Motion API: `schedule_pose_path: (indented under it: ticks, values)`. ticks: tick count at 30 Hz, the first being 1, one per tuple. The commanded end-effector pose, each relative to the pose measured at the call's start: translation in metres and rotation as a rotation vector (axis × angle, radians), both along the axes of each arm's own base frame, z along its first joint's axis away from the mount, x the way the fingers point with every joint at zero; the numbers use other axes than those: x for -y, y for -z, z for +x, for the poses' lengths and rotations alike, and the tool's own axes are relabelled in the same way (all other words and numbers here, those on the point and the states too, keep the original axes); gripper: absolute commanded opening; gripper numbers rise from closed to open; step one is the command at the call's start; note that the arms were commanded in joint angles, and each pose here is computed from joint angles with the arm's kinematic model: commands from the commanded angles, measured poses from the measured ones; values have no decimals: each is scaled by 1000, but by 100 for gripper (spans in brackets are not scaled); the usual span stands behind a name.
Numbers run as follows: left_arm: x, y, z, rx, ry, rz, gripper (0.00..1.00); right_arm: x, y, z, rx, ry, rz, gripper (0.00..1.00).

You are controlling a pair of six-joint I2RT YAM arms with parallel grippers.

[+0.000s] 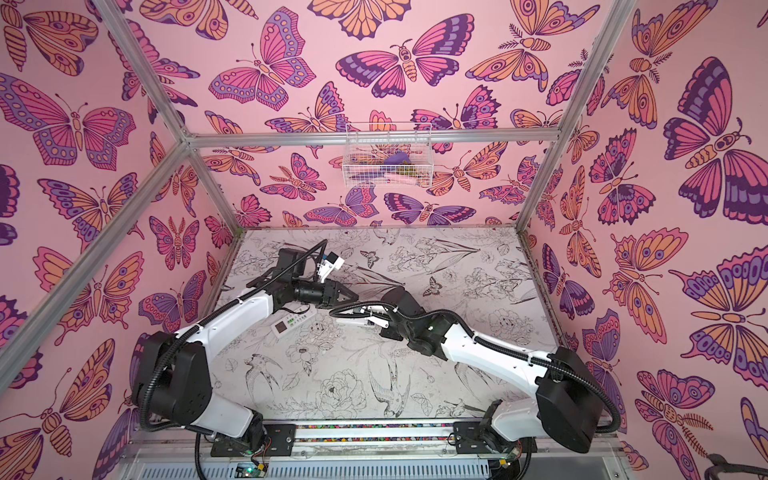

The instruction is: Unload the batteries from the remote control

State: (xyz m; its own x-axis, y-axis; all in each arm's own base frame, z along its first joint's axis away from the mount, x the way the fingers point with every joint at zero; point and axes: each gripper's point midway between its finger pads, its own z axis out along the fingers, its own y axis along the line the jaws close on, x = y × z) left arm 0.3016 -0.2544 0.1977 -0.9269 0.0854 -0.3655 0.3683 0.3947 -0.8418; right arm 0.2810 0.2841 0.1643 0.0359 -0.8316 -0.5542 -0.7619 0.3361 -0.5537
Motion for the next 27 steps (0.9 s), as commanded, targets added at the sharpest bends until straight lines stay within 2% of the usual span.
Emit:
schedule_pose_path:
  ticks: [1,4,10,13,16,20,22,24,27]
  values:
    - [-1,9,-3,8,10,9,15,-7,-18,3,41,0,28,0]
    - [-3,9,-4,3,7,10,2,-3,-20,3,37,20,33,0]
    - [-7,7,-3,21,-2,11,0,3,-20,1,53,35,52,4]
    - [-11,4,-1,30,-12,6,0,4,-24,-1,42,49,80,19]
    - [-19,-1,5,45,-37,5,0,12,-31,3,43,113,155,39]
    - [-32,-12,10,74,-58,-37,0,23,-44,1,-61,170,357,54]
    - [-41,-16,17,92,-90,-51,0,37,-54,10,-109,255,495,65]
    - [-50,-23,24,115,-121,-71,0,53,-68,22,-180,367,681,79]
    - [-62,-31,31,142,-154,-116,0,65,-82,37,-323,465,917,88]
